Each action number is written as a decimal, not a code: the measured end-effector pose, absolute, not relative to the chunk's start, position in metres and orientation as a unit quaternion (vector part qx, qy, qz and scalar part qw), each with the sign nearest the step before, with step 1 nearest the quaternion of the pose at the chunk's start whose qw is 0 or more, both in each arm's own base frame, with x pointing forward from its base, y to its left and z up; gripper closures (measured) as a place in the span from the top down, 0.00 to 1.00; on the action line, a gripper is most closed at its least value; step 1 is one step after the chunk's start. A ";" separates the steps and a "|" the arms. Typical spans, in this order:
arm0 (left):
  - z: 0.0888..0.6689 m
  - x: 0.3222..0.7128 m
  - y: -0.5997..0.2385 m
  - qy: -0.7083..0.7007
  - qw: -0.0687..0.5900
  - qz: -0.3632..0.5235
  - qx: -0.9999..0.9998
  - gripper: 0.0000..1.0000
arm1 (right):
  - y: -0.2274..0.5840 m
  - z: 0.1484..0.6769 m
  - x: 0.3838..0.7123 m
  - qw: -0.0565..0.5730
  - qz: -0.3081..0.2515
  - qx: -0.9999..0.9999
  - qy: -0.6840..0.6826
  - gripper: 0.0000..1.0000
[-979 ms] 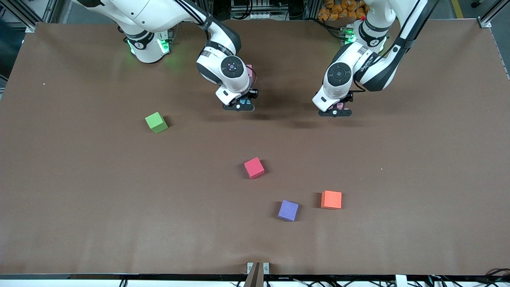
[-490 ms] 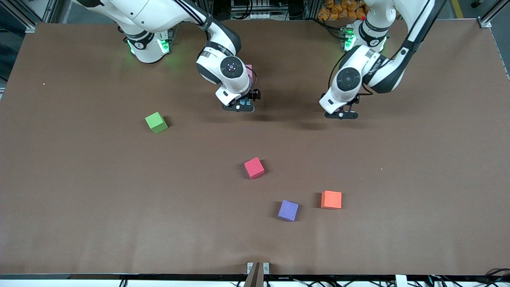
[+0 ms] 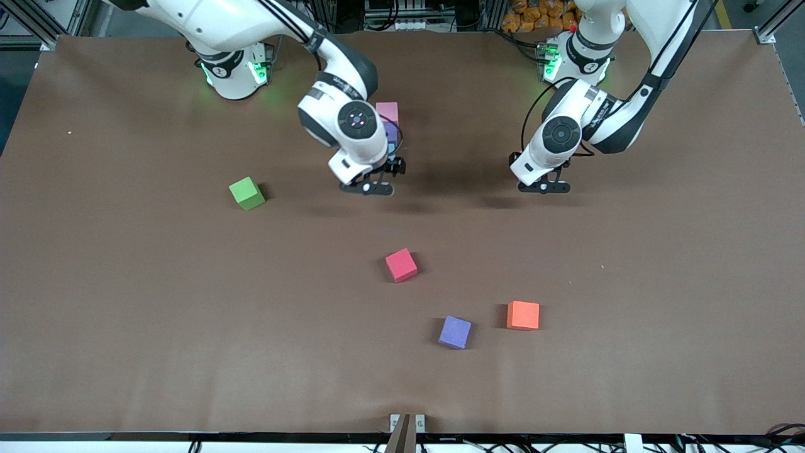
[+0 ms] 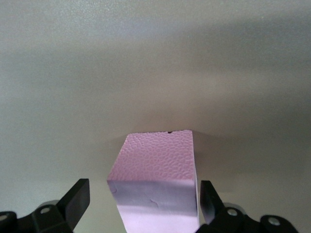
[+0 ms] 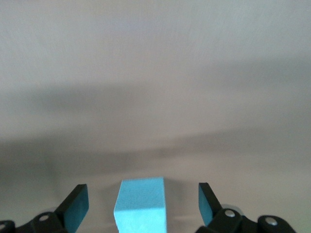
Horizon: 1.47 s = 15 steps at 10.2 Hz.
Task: Arrange blocks into number 1
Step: 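Place the cyan cube in line against the purple cube with the right gripper, then grasp the red cube with the right gripper while the left gripper carries pink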
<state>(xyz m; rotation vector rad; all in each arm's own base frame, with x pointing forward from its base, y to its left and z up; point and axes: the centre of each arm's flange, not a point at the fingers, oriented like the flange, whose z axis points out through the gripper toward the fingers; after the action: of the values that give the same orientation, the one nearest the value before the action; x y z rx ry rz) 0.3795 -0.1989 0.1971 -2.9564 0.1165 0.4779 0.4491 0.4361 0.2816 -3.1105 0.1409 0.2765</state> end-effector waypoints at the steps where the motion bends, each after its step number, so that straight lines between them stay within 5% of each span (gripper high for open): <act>1: 0.196 0.379 -0.199 0.037 0.070 0.162 -0.984 1.00 | 0.423 0.294 0.475 0.015 0.074 -0.996 0.040 1.00; 3: 0.193 0.378 -0.199 0.033 0.066 0.168 -0.983 1.00 | 0.394 0.309 0.521 0.023 0.046 -0.998 0.044 1.00; 6: 0.193 0.378 -0.200 0.025 0.061 0.172 -0.983 0.59 | 0.385 0.320 0.566 0.053 0.034 -0.994 0.084 1.00; 12: 0.262 0.445 -0.258 -0.014 0.045 0.136 -0.990 0.59 | 0.465 0.283 0.593 0.080 -0.008 -0.997 0.016 1.00; 15: 0.256 0.421 -0.325 -0.020 0.058 0.161 -0.985 0.56 | 0.486 0.268 0.590 0.069 -0.055 -0.994 -0.060 1.00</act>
<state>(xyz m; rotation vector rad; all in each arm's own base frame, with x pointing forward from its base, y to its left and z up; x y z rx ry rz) 0.4206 -0.3248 0.2563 -2.9862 -0.0609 0.4880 0.5902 0.4862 0.2685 -2.9931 -0.1803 -0.1648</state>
